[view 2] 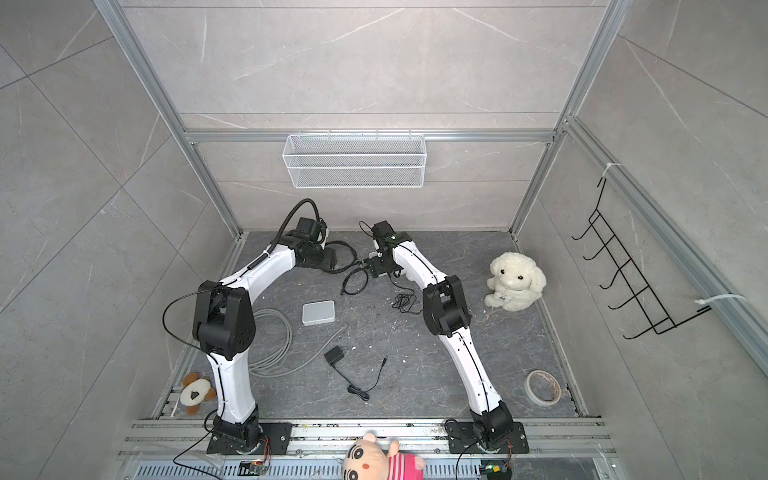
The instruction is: Insert the plug into the switch port
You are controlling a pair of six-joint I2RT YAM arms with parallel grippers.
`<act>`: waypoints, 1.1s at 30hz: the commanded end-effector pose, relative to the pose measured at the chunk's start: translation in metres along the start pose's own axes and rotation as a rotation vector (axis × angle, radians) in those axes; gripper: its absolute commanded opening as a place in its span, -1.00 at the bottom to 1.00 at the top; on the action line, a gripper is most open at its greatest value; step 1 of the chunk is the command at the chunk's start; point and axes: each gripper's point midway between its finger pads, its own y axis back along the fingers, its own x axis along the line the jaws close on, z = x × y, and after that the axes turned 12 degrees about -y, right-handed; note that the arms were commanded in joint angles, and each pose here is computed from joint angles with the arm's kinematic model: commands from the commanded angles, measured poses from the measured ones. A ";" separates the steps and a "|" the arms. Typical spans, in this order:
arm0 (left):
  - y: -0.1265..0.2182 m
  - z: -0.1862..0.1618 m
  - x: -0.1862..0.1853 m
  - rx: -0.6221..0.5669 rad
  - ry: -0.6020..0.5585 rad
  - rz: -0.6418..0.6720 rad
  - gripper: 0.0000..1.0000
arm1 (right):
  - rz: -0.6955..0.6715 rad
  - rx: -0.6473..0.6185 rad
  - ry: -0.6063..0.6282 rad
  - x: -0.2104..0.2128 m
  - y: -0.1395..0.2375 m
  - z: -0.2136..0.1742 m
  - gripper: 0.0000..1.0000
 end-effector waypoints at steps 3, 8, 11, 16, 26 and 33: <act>0.019 -0.004 0.015 0.017 0.081 0.070 0.36 | 0.159 -0.124 0.017 0.029 0.076 0.014 0.70; 0.021 -0.036 0.015 0.084 0.143 0.080 0.34 | 0.331 -0.060 0.036 0.059 0.089 -0.030 0.59; 0.019 -0.061 0.010 0.135 0.192 0.068 0.28 | 0.404 -0.012 0.056 0.078 0.088 -0.063 0.47; 0.022 -0.097 -0.016 0.160 0.234 -0.062 0.09 | 0.462 0.057 -0.036 0.101 0.085 -0.106 0.28; 0.046 -0.145 -0.038 0.212 0.218 -0.048 -0.09 | 0.526 0.170 -0.132 0.111 0.075 -0.144 0.04; 0.060 -0.160 -0.072 0.255 0.221 -0.062 0.06 | 0.508 0.210 -0.123 0.104 0.082 -0.163 0.04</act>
